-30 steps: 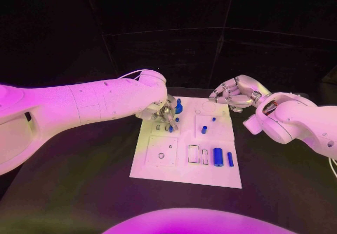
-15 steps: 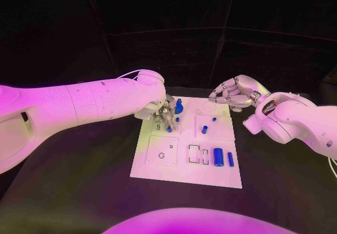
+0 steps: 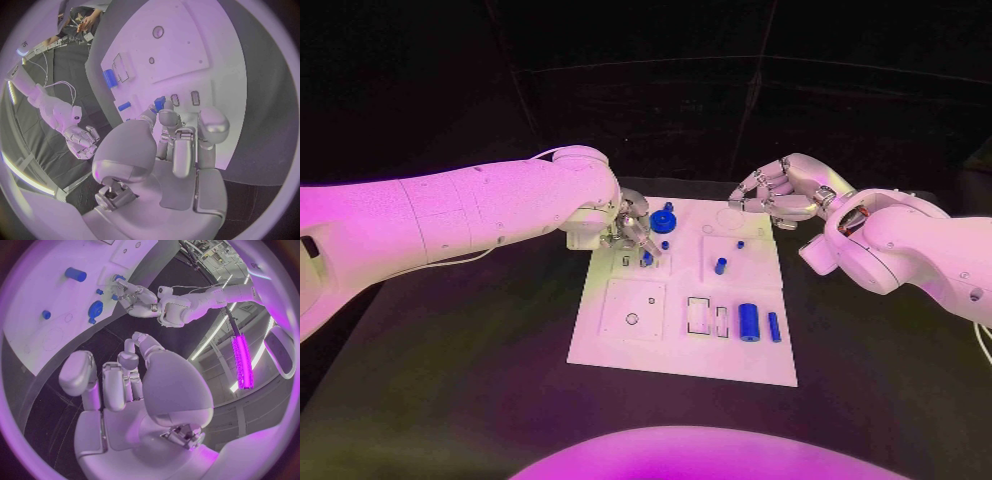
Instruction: Assemble the parts on the task board
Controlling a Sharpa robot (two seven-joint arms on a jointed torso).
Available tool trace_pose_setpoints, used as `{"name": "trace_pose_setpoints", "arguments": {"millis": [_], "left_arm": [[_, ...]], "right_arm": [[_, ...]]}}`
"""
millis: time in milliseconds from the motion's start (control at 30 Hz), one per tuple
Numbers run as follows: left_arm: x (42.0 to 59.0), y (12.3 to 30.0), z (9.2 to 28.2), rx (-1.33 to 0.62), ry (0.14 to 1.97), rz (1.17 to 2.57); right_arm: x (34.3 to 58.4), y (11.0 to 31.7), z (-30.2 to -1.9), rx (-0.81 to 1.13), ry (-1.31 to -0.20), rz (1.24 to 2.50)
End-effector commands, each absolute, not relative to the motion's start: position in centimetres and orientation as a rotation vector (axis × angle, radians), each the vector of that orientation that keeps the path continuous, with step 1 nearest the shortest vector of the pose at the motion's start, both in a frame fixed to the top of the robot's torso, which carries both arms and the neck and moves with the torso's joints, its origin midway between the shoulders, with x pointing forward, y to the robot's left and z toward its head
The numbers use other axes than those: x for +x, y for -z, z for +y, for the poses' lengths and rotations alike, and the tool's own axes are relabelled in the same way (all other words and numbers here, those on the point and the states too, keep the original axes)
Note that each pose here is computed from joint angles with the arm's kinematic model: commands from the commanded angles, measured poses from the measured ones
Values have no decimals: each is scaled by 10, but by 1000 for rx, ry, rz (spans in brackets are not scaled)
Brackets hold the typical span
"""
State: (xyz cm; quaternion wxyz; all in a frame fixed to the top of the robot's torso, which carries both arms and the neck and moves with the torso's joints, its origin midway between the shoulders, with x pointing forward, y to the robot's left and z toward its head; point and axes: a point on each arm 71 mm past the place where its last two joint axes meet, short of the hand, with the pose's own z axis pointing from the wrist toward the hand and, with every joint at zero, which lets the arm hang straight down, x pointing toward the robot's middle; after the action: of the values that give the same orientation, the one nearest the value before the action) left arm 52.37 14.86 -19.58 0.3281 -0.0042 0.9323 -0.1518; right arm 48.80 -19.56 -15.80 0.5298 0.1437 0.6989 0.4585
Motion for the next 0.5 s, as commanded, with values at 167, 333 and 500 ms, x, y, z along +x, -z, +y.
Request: {"name": "trace_pose_setpoints", "arguments": {"millis": [167,333,500], "left_arm": [[523,194,164,-270,515,2360],[520,200,172,-311,508,2325],[515,209,174,-302,491,2292]], "right_arm": [[489,157,-194,329,-1105,1670],[489,157,-194,328,-1104,1671],[489,157,-194,328,-1104,1672]]}}
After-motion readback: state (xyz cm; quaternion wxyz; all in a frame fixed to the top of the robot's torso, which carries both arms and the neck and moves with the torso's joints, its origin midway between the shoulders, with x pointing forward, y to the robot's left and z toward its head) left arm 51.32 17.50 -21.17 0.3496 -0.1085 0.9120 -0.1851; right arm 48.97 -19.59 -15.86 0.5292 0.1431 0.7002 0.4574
